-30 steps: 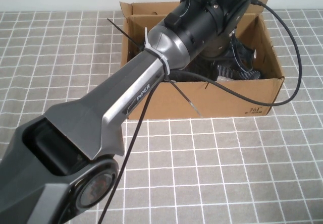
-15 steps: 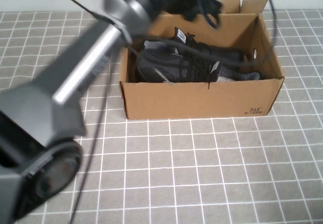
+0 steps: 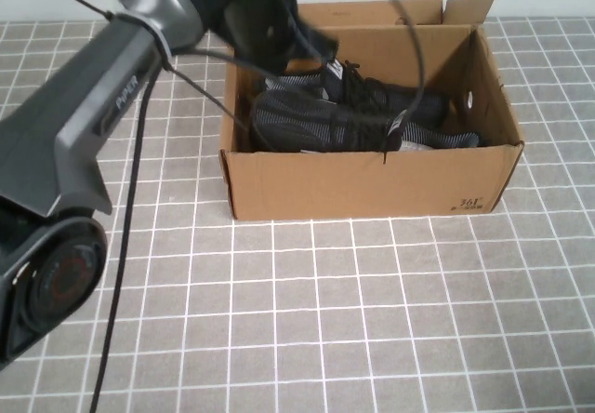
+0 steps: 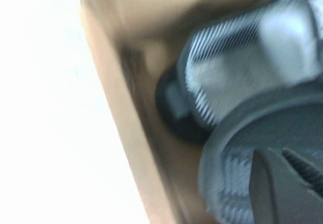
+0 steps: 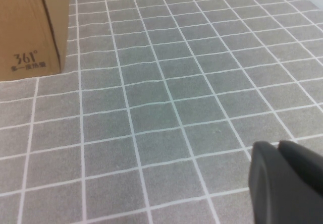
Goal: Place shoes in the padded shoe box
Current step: Adjust the shoe
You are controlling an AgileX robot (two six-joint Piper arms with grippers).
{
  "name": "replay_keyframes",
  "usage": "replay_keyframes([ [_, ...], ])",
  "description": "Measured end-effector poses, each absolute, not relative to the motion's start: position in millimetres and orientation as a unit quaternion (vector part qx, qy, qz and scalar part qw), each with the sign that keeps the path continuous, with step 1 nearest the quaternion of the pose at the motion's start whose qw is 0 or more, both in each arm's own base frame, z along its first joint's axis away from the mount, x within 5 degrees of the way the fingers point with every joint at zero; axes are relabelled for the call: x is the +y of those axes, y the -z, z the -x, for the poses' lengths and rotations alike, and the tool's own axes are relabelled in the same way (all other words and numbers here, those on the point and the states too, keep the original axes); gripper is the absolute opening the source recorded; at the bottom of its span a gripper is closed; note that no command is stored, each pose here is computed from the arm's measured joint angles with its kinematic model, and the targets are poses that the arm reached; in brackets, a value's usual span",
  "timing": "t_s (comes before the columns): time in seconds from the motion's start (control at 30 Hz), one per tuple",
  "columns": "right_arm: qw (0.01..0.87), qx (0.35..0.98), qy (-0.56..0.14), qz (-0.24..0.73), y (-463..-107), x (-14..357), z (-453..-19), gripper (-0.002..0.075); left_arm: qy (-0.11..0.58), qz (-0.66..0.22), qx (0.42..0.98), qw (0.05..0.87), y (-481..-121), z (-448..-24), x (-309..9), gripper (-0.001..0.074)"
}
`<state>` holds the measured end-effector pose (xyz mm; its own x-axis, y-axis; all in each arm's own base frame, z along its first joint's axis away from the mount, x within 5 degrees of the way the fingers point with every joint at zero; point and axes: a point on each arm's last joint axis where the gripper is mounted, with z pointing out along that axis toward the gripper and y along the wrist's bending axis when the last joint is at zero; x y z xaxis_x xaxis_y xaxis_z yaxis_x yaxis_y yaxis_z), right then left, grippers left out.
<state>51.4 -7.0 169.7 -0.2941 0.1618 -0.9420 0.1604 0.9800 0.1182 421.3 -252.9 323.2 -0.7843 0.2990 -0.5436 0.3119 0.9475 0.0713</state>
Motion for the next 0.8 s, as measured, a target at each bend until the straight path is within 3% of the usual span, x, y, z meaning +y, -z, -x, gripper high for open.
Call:
replay_keyframes([
  [0.27, 0.586, 0.804, -0.001, -0.100, -169.7, -7.0, -51.4, -0.0008, -0.009, -0.175, 0.966, 0.191, -254.8, -422.4, -256.6, -0.0003],
  [0.47, 0.586, 0.804, -0.001, -0.100, -169.7, -7.0, -51.4, -0.0008, -0.005, -0.175, 0.969, 0.173, -246.1, -419.7, -257.0, -0.0003],
  [0.6, 0.586, 0.804, -0.001, -0.100, -169.7, -7.0, -51.4, -0.0008, 0.004, -0.172, 0.966, 0.194, -264.8, -418.8, -256.4, -0.0003],
  [0.8, 0.586, 0.804, -0.001, -0.100, -169.7, -7.0, -51.4, -0.0008, 0.020, -0.164, 0.939, 0.302, -349.5, -406.0, -242.7, -0.0004],
])
